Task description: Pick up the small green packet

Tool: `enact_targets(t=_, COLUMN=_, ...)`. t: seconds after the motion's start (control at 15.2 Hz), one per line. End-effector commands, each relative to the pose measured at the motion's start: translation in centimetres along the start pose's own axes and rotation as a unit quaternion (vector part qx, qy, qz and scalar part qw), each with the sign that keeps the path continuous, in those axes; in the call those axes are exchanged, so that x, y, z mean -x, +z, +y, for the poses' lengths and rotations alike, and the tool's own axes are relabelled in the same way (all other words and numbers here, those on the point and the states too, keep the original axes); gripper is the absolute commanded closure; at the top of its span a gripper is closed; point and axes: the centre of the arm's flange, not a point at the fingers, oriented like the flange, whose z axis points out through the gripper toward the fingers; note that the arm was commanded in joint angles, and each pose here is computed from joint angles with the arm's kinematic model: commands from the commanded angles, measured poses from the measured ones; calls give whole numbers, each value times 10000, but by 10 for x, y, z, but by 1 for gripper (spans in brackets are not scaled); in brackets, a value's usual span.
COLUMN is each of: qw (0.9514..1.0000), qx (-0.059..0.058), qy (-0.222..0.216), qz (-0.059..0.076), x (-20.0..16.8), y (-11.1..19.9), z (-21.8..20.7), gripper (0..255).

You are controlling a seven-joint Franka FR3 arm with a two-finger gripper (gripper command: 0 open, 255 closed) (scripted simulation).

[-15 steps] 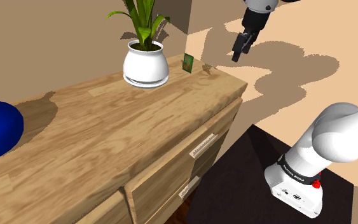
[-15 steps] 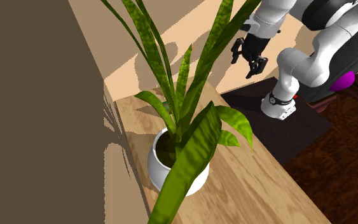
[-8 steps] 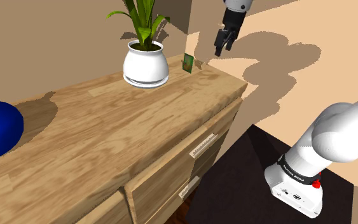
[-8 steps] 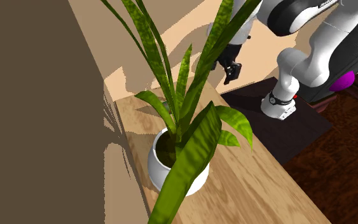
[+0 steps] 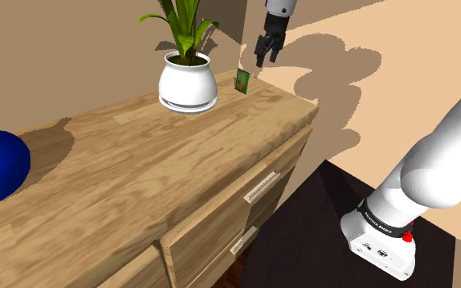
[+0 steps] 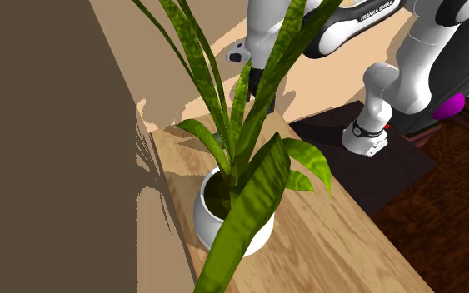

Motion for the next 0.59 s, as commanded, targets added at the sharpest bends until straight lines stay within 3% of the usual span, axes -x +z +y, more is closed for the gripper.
enact_targets(t=0.0, qw=10000, qx=-81, qy=4, qz=-17, x=-24, y=11, z=10, gripper=0)
enact_targets(t=0.33, qw=9996, qx=-279, qy=19, qz=-61, x=-86, y=31, z=34, gripper=0)
enact_targets(t=0.53, qw=9995, qx=-295, qy=20, qz=-65, x=-91, y=43, z=36, gripper=0)
